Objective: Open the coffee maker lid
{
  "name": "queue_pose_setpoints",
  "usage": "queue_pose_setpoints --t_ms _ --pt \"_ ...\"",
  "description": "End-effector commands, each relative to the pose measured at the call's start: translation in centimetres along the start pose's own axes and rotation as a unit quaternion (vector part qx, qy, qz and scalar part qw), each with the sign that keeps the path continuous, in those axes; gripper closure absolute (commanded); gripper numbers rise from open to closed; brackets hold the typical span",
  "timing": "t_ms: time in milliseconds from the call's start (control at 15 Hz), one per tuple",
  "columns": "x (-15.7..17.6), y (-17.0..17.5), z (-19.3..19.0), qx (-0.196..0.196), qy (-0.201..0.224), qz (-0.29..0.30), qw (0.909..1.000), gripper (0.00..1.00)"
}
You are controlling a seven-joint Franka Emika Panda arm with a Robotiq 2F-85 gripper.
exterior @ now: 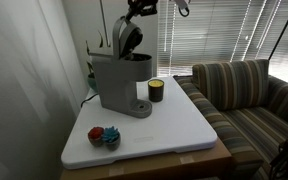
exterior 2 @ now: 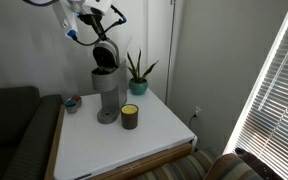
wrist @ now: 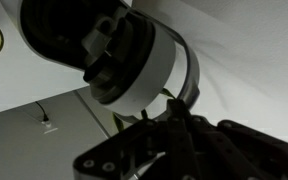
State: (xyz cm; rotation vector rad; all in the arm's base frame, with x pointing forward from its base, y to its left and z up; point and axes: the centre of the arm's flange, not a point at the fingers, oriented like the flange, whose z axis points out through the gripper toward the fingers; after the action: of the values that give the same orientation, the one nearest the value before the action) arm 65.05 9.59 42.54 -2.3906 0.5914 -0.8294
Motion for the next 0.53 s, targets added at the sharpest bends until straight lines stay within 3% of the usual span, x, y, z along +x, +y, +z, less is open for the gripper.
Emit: queue_pose_setpoints --t_ms 0,467 --pt "-0.1 0.5 2.0 -0.008 -0.018 0.003 0.9998 1.00" --pt "-0.4 0.4 0.0 -0.009 -0.025 0.004 0.9996 1.00"
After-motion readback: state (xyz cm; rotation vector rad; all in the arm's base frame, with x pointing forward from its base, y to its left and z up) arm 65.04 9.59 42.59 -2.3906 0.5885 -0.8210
